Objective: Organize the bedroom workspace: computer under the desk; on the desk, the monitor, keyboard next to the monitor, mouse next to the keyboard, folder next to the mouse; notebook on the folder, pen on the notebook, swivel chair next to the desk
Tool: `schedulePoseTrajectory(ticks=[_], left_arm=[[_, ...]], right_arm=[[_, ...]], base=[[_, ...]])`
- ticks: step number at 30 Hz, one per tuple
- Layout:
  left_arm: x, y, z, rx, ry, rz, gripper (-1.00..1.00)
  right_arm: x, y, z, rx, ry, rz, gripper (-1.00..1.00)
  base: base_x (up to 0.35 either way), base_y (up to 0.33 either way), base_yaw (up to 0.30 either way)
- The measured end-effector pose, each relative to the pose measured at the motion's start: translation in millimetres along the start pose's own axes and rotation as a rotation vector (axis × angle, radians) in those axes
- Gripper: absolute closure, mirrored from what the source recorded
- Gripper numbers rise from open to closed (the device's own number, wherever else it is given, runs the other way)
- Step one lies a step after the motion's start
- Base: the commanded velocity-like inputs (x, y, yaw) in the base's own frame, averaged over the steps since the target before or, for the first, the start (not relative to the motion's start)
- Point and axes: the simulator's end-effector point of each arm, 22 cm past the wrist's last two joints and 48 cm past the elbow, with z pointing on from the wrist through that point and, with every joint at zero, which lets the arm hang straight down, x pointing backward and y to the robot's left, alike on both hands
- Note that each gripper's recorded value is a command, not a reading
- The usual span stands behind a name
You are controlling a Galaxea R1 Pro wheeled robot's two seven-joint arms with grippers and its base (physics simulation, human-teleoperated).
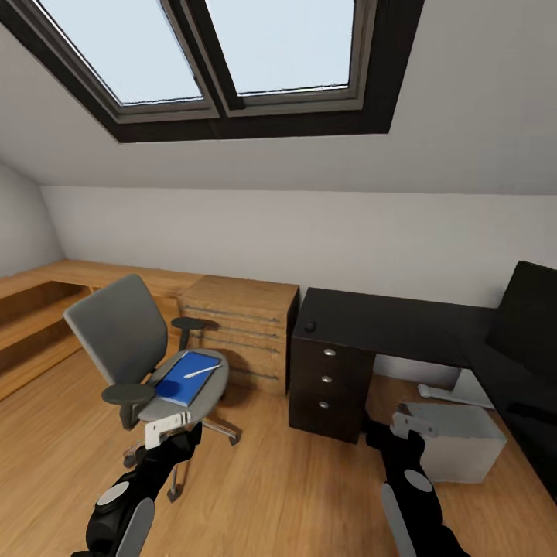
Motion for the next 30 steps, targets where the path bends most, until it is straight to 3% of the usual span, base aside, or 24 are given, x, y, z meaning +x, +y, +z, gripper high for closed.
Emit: schedulePoseTrajectory(ticks=[10, 16, 30], left_arm=[[0.3, 0.2, 0.0, 0.000, 0.001, 0.000, -1.00], [-0.4, 0.3, 0.0, -0.001, -0.003, -0.001, -1.00], [-2.0, 0.0, -0.4, 0.000, -0.008, -0.002, -1.00]], right_arm=[[-0.4, -0.6, 0.0, 0.002, -0.001, -0.001, -1.00], [-0.1, -2.0, 0.3, 0.007, 0.000, -0.001, -1.00], [4.4, -0.6, 1.2, 0.006, 0.003, 0.004, -1.00]], base=[[-0.327, -0.115, -0.241], [-0.302, -0.162, -0.031], [-0.333, -0.012, -0.001]])
